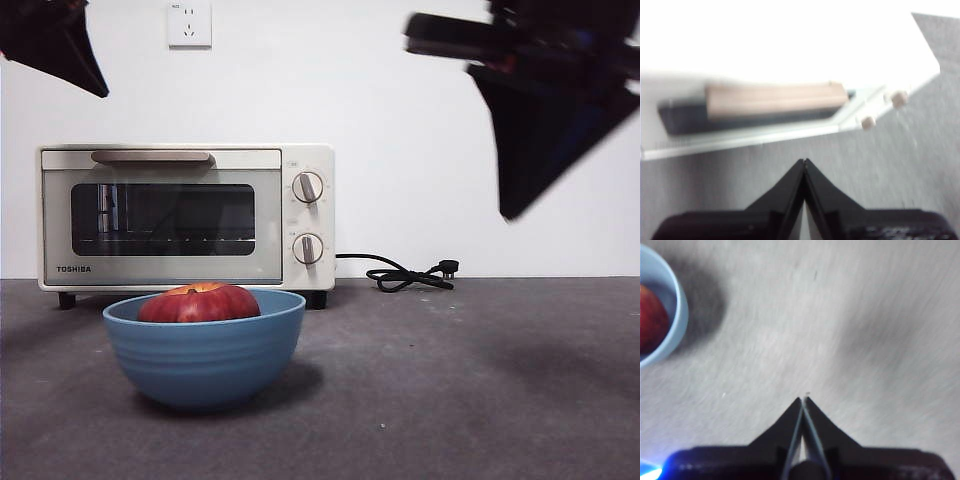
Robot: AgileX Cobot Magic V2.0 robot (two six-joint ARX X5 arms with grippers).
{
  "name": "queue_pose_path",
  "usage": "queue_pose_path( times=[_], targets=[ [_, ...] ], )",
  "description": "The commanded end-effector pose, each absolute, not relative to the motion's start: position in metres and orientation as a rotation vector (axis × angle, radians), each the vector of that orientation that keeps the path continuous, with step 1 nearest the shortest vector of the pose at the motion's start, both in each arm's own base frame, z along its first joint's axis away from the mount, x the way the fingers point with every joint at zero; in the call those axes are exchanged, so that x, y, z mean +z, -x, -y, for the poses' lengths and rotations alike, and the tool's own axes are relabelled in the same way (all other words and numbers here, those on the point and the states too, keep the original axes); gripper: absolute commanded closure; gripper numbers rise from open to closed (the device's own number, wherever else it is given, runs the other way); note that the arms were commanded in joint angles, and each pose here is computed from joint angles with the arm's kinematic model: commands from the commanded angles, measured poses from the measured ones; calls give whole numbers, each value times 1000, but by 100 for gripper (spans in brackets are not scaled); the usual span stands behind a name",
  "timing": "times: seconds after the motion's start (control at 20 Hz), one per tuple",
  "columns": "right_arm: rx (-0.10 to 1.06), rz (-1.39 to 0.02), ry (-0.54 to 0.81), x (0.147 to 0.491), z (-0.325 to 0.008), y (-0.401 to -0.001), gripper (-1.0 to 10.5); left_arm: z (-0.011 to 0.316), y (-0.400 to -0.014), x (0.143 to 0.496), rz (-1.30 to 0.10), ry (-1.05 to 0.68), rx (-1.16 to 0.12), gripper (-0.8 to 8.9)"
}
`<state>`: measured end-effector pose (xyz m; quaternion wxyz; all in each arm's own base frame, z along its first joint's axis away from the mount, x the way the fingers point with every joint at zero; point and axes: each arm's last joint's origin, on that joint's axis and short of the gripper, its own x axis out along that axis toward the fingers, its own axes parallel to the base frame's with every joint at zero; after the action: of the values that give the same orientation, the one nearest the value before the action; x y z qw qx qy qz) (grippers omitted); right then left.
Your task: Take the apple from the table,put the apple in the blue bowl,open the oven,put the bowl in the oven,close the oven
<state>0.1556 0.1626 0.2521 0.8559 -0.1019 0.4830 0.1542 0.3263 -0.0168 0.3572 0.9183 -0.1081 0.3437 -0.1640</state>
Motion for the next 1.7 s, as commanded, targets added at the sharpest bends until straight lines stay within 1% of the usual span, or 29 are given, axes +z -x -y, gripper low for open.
queue_pose_path(
  times=[0.05,0.15,0.25,0.35,0.45,0.6,0.8,0.95,1.05,1.3,1.45,1.7],
  targets=[
    [325,-1023,103,242,-151,-150,958,18,-345,353,-723,249,-339,818],
    [351,-1009,56,240,-145,-145,958,19,-358,350,-730,263,-360,818],
    [367,-986,27,239,-142,-142,958,19,-370,344,-743,264,-350,818],
    [375,-989,21,240,-141,-140,958,19,-380,335,-750,273,-347,818],
    [393,-1003,-17,240,-142,-140,958,20,-388,327,-756,302,-335,818],
    [418,-995,-58,242,-145,-141,958,20,-395,319,-758,313,-327,818],
    [424,-992,-62,242,-145,-141,958,20,-400,316,-743,337,-319,818],
    [423,-991,-62,242,-145,-141,958,19,-400,315,-750,323,-305,819],
    [423,-991,-62,242,-145,-142,958,19,-401,307,-789,301,-297,819],
    [424,-990,-62,242,-145,-142,958,24,-403,278,-957,275,-306,819],
    [425,-988,-62,242,-145,-142,958,30,-401,276,-980,210,-303,819],
    [429,-988,-54,242,-145,-142,958,44,-393,272,-1058,107,-271,819]
  ],
)
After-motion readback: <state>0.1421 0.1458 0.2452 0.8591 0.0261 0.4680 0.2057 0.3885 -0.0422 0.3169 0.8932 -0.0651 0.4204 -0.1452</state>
